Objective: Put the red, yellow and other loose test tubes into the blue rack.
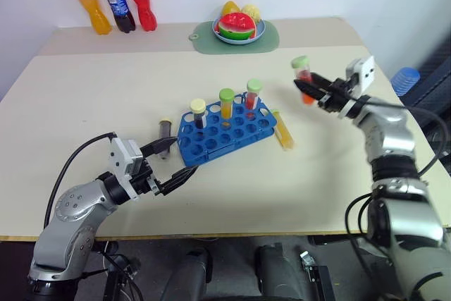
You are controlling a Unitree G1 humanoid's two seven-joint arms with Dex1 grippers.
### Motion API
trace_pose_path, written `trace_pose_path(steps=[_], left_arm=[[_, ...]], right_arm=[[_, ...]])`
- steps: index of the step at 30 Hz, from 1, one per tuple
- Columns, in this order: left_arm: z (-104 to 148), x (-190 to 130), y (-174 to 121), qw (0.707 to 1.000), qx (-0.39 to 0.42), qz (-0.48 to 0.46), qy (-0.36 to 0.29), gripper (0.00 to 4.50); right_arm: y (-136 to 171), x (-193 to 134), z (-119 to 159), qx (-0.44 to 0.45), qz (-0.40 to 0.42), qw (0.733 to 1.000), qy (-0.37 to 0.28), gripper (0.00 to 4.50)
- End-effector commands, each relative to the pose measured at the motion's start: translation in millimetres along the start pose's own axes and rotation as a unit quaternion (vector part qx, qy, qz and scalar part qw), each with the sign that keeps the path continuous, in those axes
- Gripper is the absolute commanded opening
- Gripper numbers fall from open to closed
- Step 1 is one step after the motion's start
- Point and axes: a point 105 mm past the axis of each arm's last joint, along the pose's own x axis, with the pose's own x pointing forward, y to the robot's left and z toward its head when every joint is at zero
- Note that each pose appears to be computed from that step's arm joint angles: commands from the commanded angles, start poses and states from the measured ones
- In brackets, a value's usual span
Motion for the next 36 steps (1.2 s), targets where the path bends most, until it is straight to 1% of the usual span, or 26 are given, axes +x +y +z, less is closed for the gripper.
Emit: trace_pose_path(steps=[1,4,8,11,15,19,22,26,32,34,35,36], left_arm=[[5.9,2.1,0.9,1.0,0.013,-0.006,-0.012,4.5],[7.6,4.9,1.0,1.0,0.012,-0.008,-0.019,4.5],[8.1,6.5,1.7,1.0,0.012,-0.001,-0.024,4.5],[7.3,5.5,0.7,1.0,0.012,0.002,-0.025,4.5],[7.4,3.6,1.0,1.0,0.014,0.006,-0.026,4.5],[9.4,3.7,2.3,0.999,0.019,0.012,-0.025,4.5],[16.1,10.0,-2.0,0.999,0.023,0.011,-0.029,4.5],[24.6,18.3,-9.2,0.999,0.025,0.012,-0.033,4.5],[39.3,31.7,-22.6,0.999,0.024,0.013,-0.04,4.5],[45.8,35.6,-29.1,0.999,0.023,0.012,-0.043,4.5],[49.1,37.3,-32.9,0.999,0.023,0.012,-0.044,4.5],[52.6,39.2,-37.0,0.999,0.024,0.011,-0.046,4.5]], right_arm=[[25.9,6.7,24.3,0.005,0.019,0.994,-0.104,0.77],[36.4,10.4,24.4,0.041,0.007,0.987,-0.155,0.77],[53.5,14.5,14.8,0.062,0.012,0.982,-0.178,0.77],[63.5,19.7,0.2,0.065,0.018,0.984,-0.162,0.77],[67.6,24.2,-18.2,0.062,0.013,0.988,-0.142,0.77],[62.2,27.3,-41.1,0.059,-0.014,0.992,-0.111,0.77],[58.8,29.1,-52.9,0.056,-0.024,0.994,-0.095,0.77],[58.6,33.2,-58.1,0.054,-0.027,0.994,-0.091,0.77],[67.3,36.2,-64.1,0.064,-0.019,0.993,-0.097,0.77],[68.2,35.5,-62.0,0.061,-0.02,0.992,-0.105,1.8],[69.0,35.2,-60.2,0.054,-0.018,0.992,-0.108,2.19],[69.4,34.9,-58.0,0.041,-0.017,0.993,-0.109,2.73]])
